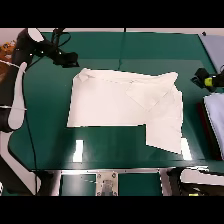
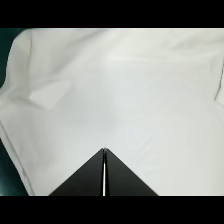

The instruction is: Fold the shirts.

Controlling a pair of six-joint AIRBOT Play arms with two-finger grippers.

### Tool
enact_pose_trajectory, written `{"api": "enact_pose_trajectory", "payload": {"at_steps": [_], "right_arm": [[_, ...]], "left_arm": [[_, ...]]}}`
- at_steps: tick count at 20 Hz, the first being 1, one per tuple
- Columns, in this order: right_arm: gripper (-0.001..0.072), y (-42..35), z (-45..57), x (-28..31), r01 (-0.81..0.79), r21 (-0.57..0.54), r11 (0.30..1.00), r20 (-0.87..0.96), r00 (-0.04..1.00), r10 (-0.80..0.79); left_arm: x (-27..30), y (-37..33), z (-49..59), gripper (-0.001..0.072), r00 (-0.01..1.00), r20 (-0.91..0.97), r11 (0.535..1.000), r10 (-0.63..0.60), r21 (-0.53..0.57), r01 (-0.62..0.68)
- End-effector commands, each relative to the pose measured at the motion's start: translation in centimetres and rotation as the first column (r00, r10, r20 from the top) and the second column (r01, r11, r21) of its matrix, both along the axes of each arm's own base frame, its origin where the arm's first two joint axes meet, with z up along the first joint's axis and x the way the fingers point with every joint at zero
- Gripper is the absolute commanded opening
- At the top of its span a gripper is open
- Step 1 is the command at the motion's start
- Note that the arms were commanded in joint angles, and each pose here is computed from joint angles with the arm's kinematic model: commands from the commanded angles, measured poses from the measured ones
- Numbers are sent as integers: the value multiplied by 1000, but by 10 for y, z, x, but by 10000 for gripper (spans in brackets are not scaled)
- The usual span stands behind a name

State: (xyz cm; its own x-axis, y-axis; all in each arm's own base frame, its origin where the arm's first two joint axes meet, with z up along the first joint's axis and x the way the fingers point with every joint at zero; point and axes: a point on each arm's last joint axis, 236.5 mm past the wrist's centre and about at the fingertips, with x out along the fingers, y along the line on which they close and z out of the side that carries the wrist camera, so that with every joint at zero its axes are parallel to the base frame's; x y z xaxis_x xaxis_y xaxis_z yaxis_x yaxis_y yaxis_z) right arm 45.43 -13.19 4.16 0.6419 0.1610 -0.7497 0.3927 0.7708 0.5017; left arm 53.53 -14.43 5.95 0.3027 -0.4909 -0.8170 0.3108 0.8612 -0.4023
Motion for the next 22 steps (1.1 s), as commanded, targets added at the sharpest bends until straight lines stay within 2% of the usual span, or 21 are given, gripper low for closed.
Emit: {"api": "enact_pose_trajectory", "payload": {"at_steps": [1,6,9,12,14,15,16,17,18,20,22], "right_arm": [[18,2,15,-43,-27,35,999,-72,997,30],[18,29,12,-89,-11,38,999,-78,997,14],[18,44,-10,-118,15,46,999,-96,995,-11],[18,61,-32,-144,22,68,997,-132,991,-12],[17,67,-38,-154,26,70,997,-135,991,-16],[18,68,-39,-156,26,71,997,-136,991,-16],[18,69,-39,-156,25,72,997,-137,990,-15],[18,69,-39,-156,26,73,997,-136,991,-16],[18,69,-39,-156,26,74,997,-135,991,-16],[18,69,-39,-155,27,73,997,-134,991,-17],[18,69,-39,-155,27,72,997,-134,991,-17]], "left_arm": [[-42,18,4,22,987,-155,999,-42,12,44],[-97,36,4,22,964,-263,994,-37,91,63],[-153,49,-14,23,953,-304,992,-4,120,42],[-214,82,-54,22,931,-333,986,150,120,-116],[-236,100,-82,24,896,-346,961,277,90,-263],[-239,104,-95,81,878,-349,943,328,72,-324],[-240,100,-106,456,862,-362,930,354,40,-365],[-240,92,-115,536,851,-372,918,371,10,-396],[-239,83,-121,466,852,-371,914,368,-25,-406],[-236,66,-137,467,853,-374,906,364,-69,-417],[-239,58,-157,468,842,-400,908,362,-51,-415]]}}
